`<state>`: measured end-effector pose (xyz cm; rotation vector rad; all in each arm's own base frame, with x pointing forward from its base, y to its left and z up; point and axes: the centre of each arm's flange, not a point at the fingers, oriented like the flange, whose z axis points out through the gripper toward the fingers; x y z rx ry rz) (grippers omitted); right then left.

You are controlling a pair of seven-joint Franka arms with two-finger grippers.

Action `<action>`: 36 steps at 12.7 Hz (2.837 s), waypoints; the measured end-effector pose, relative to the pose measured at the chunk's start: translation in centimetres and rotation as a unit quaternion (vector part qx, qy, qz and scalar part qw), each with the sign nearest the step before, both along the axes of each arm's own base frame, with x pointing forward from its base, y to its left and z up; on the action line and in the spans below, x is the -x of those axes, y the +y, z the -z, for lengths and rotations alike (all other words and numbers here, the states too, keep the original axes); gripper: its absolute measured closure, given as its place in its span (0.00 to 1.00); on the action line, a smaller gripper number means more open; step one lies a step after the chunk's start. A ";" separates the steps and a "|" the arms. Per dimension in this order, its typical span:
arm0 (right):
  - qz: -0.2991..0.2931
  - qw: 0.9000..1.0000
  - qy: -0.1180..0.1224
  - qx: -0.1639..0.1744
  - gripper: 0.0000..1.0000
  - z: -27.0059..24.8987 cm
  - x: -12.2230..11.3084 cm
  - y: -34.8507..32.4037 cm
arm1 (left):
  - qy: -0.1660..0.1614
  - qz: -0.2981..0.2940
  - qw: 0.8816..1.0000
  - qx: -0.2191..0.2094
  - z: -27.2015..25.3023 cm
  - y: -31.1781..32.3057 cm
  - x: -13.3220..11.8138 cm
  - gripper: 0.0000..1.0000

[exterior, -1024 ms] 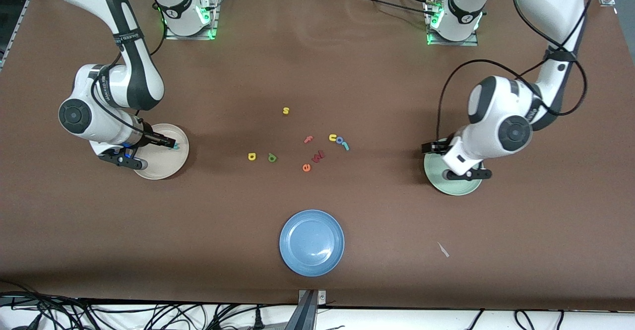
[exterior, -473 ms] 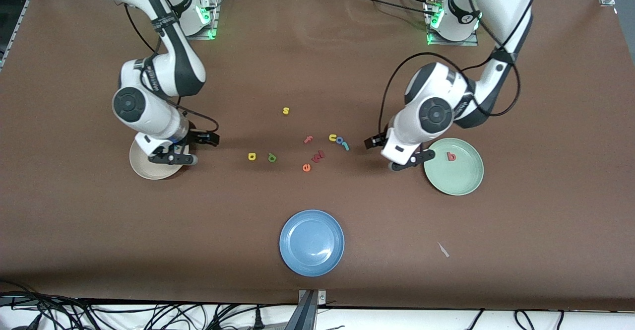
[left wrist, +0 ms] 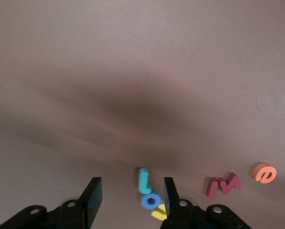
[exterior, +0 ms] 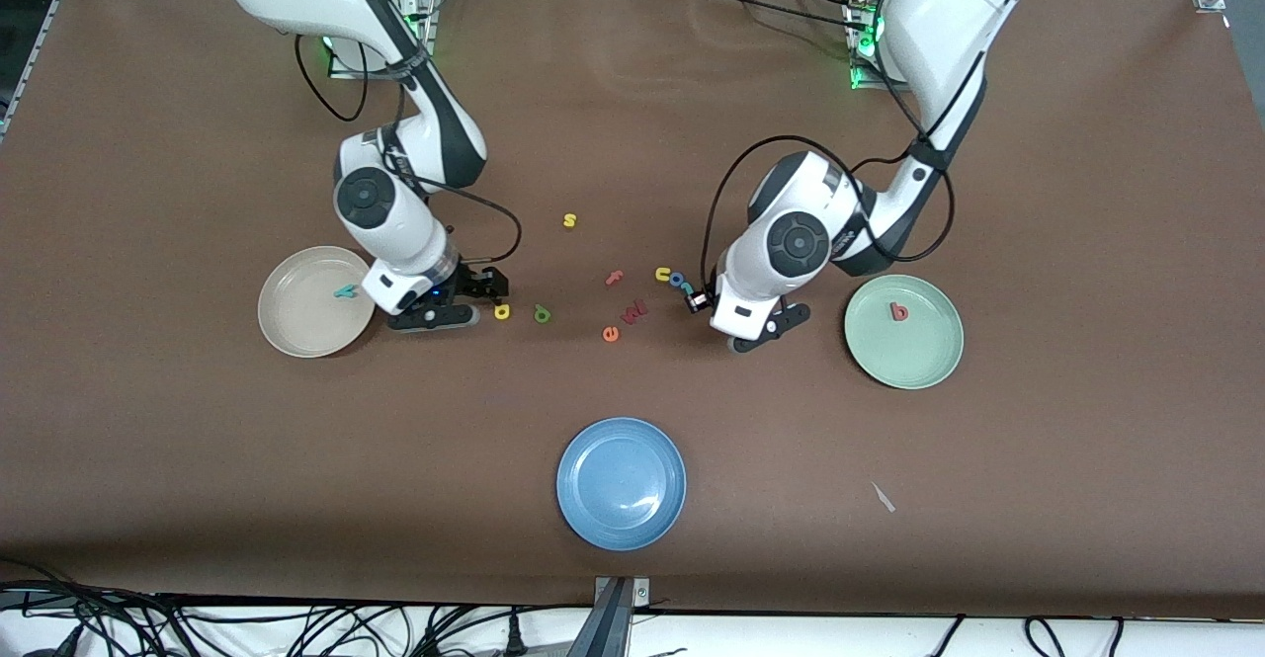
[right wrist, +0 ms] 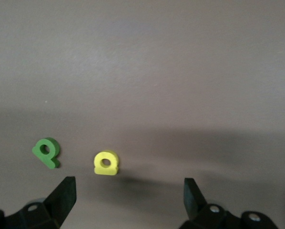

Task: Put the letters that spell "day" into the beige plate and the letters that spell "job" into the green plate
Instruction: 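Grasp cyan l with the left gripper while the right gripper grasps yellow d, then place l on green plate while the right gripper places d on white plate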

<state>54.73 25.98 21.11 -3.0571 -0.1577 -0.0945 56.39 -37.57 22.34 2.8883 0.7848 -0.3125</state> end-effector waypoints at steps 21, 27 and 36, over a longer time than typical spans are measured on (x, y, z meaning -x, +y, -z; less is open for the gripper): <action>-0.071 0.997 -0.003 0.016 0.51 3.5 -1.0 2.6 | 0.019 0.003 1.000 -0.006 5.1 -2.1 2.0 0.88; -0.072 0.997 -0.004 0.015 0.72 3.2 -1.1 2.8 | 0.013 -0.013 1.000 -0.012 2.0 0.1 -0.6 0.88; -0.083 0.994 0.051 0.047 0.72 0.5 -3.0 -0.6 | 0.036 0.098 0.994 -0.036 -4.0 13.5 -5.7 0.88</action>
